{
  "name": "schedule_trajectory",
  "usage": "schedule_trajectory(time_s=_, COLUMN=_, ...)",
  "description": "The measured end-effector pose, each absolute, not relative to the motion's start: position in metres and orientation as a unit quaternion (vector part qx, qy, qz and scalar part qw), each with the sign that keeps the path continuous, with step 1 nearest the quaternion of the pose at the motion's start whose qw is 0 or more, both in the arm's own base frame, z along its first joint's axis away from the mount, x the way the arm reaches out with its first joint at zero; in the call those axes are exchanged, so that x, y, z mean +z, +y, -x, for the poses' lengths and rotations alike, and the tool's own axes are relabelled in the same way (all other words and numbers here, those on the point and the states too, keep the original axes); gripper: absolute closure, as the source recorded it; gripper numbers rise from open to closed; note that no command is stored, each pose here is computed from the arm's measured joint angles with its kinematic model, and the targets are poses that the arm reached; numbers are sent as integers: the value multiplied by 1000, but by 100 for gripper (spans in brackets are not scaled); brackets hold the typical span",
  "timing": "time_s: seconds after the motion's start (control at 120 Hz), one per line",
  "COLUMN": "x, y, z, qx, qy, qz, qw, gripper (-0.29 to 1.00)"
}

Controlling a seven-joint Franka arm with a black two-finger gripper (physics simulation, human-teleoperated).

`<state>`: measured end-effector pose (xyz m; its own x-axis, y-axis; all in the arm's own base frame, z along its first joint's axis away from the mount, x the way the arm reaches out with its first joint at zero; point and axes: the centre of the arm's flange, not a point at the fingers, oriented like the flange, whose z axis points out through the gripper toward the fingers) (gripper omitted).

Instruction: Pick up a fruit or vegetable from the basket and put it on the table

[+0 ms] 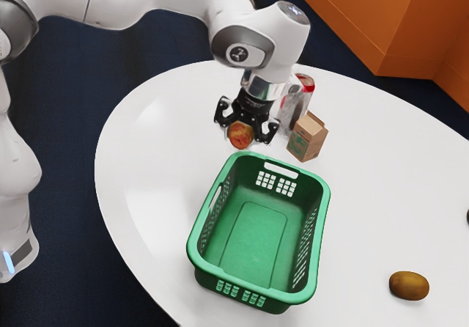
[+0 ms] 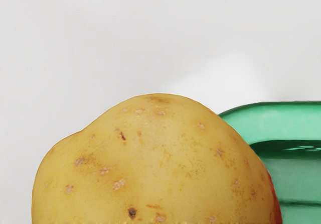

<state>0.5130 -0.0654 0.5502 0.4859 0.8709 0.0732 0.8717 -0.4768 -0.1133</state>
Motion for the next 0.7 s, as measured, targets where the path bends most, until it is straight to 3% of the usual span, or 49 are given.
schedule_trajectory(time_s=0.25, x=544, y=30, z=-505, qx=38, qy=-551, qz=831, qw=63, gripper=35)
schedule_trajectory(time_s=0.392, x=542, y=42, z=-502, qx=49, qy=-542, qz=837, qw=63, gripper=35)
schedule_trajectory(time_s=0.517, x=543, y=62, z=-498, qx=58, qy=-548, qz=833, qw=50, gripper=15)
schedule_trajectory(time_s=0.7, x=542, y=75, z=-499, qx=73, qy=-545, qz=834, qw=41, gripper=4)
